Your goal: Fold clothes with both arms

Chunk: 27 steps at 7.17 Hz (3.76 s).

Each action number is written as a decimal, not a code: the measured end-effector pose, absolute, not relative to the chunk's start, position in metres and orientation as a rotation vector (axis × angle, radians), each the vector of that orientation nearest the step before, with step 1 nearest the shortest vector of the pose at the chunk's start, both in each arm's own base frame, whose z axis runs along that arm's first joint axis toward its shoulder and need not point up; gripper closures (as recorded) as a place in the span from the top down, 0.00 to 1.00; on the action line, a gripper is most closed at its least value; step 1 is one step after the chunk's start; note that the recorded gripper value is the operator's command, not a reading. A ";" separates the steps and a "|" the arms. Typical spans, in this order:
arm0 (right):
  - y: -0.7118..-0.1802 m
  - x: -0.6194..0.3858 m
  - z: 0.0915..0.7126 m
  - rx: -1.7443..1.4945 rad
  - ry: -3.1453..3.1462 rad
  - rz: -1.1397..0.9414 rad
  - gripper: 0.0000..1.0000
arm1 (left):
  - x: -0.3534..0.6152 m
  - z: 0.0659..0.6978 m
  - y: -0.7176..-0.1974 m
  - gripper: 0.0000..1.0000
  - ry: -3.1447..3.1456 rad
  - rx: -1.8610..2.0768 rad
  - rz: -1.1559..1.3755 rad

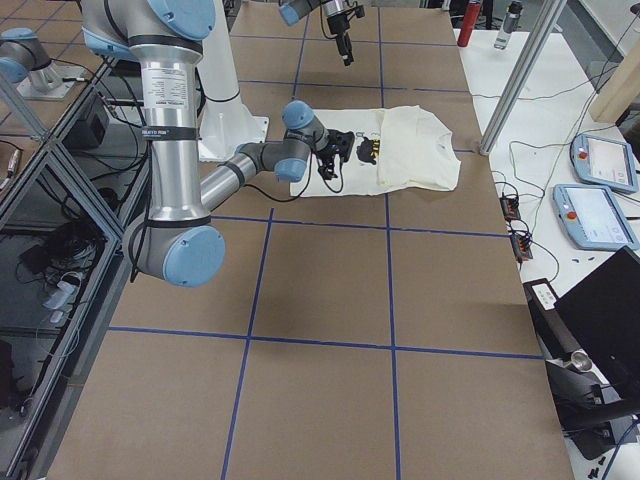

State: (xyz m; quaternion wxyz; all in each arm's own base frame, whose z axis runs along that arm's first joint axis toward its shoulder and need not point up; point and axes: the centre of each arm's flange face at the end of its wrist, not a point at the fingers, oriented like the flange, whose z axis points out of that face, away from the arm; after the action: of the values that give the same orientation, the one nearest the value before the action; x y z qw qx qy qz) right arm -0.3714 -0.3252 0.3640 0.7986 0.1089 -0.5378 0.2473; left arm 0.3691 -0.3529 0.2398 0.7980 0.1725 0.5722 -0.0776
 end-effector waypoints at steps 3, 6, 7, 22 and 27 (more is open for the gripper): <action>-0.302 -0.384 0.373 0.193 -1.145 0.650 0.99 | 0.428 0.265 -0.276 0.66 1.229 0.174 -0.418; -0.296 -0.381 0.370 0.153 -1.195 0.695 0.98 | 0.466 0.304 -0.231 0.65 1.188 0.102 -0.482; -0.291 -0.376 0.376 0.140 -1.217 0.701 0.99 | 0.476 0.312 -0.222 0.64 1.203 0.089 -0.488; -0.285 -0.368 0.384 0.146 -1.240 0.710 0.99 | 0.500 0.361 -0.198 0.33 1.130 0.088 -0.459; -0.285 -0.368 0.383 0.145 -1.242 0.710 0.99 | 0.501 0.362 -0.196 0.33 1.130 0.085 -0.456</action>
State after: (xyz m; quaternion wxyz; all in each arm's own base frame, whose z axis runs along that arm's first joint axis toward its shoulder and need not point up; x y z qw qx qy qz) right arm -0.3679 -0.2853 0.3831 0.7525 0.0666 -0.5689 0.3252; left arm 0.5007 -0.1959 0.3615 0.8191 0.0399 0.5307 -0.2140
